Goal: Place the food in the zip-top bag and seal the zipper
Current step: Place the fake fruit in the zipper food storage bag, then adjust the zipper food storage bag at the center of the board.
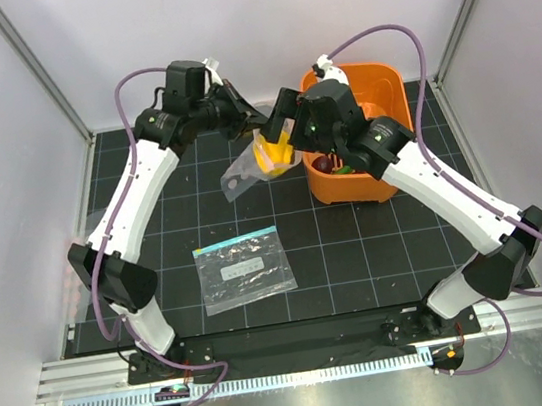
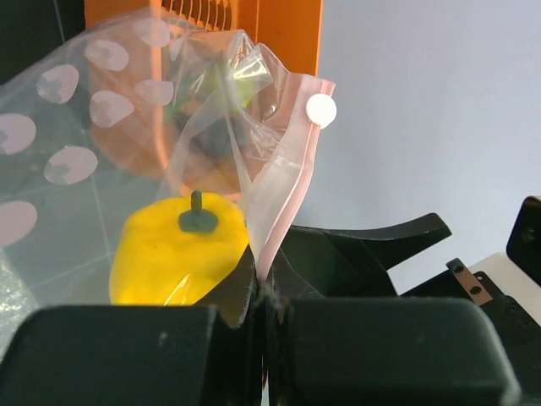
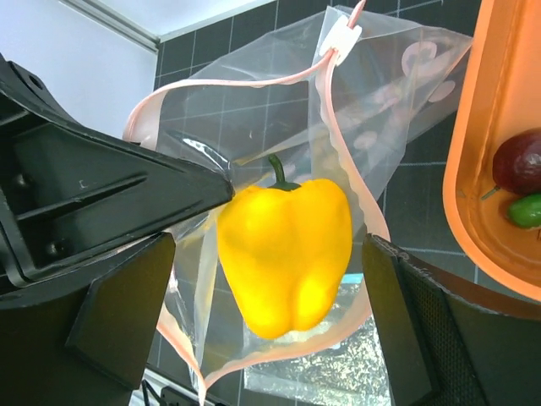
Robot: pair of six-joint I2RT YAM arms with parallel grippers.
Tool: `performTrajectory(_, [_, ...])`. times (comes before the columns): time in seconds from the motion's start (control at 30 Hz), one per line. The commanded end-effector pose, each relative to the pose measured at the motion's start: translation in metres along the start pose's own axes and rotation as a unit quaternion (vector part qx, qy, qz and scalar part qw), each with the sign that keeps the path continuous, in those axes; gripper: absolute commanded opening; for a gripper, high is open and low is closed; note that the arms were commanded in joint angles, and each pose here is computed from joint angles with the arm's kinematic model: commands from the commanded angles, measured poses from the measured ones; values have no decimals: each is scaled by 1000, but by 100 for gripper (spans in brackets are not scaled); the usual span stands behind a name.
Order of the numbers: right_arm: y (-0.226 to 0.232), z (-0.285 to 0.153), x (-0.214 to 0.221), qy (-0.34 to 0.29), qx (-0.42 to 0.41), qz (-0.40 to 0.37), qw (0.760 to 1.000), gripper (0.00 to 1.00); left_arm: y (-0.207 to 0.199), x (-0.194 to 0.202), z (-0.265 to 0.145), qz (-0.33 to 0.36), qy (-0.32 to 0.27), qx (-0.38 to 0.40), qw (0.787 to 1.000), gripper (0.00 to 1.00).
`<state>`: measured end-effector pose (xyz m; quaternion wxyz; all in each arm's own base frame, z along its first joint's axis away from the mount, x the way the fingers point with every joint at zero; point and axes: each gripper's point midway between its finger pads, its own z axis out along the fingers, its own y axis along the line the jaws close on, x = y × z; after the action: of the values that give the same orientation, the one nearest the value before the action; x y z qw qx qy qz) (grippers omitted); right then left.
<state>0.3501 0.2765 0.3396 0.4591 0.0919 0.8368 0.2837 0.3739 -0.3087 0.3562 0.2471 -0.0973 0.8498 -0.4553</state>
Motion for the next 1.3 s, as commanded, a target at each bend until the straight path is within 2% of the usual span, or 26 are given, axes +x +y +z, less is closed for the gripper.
performTrajectory(0.0, [8, -22, -22, -28, -6, 16, 999, 98, -26, 0, -16, 10, -5, 46, 999, 0])
performTrajectory(0.1, [-4, -32, -30, -50, 17, 13, 999, 88, -24, -2, -15, 13, -8, 44, 999, 0])
performTrajectory(0.13, [-12, -31, -29, -50, 28, 10, 998, 80, -25, -2, -17, 14, -10, 45, 999, 0])
performTrajectory(0.17, [-15, -32, -30, -48, 33, 15, 998, 66, -25, -1, -17, 15, -10, 44, 999, 0])
performTrajectory(0.57, [-52, -25, -9, 6, 78, 40, 996, 64, -25, -4, -24, 33, -22, 38, 998, 0])
performTrajectory(0.73, [-55, -15, 8, 34, 73, 41, 996, 52, -29, -7, -26, 38, -26, 40, 998, 0])
performTrajectory(1.03, [-43, 1, 28, 79, 39, 46, 995, 44, -29, -8, -26, 42, -27, 36, 998, 0])
performTrajectory(1.13, [-45, 5, 35, 95, 40, 47, 994, 36, -31, -9, -28, 44, -29, 37, 998, 0])
performTrajectory(1.27, [-42, 5, 31, 94, 37, 46, 994, 8, -27, -11, -28, 46, -31, 32, 998, 0])
